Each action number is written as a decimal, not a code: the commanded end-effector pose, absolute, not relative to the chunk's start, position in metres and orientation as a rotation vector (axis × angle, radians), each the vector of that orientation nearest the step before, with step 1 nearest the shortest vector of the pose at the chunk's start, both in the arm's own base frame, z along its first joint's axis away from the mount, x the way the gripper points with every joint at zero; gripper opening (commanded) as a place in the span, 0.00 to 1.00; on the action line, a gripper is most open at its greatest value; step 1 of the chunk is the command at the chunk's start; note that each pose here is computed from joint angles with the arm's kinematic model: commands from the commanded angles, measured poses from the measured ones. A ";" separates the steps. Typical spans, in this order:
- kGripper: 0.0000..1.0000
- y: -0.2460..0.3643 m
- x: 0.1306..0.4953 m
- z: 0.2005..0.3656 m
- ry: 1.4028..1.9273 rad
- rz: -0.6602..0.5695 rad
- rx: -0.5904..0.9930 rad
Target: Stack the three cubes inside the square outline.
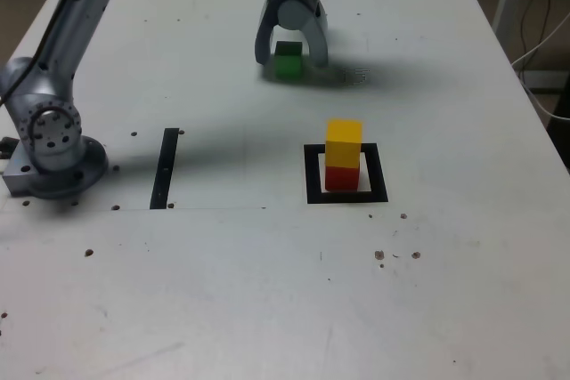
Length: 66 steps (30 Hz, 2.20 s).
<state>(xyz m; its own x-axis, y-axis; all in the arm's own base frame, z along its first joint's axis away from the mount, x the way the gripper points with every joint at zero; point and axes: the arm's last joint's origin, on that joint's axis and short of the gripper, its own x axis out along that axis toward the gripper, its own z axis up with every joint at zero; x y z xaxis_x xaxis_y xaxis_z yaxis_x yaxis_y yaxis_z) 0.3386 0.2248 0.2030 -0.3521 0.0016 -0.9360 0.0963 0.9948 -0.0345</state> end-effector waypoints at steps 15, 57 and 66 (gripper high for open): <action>0.27 0.216 0.347 0.206 1.906 -0.115 0.084; 0.26 0.088 0.341 0.310 1.808 -0.132 0.133; 0.26 0.040 0.337 0.324 1.773 -0.156 0.126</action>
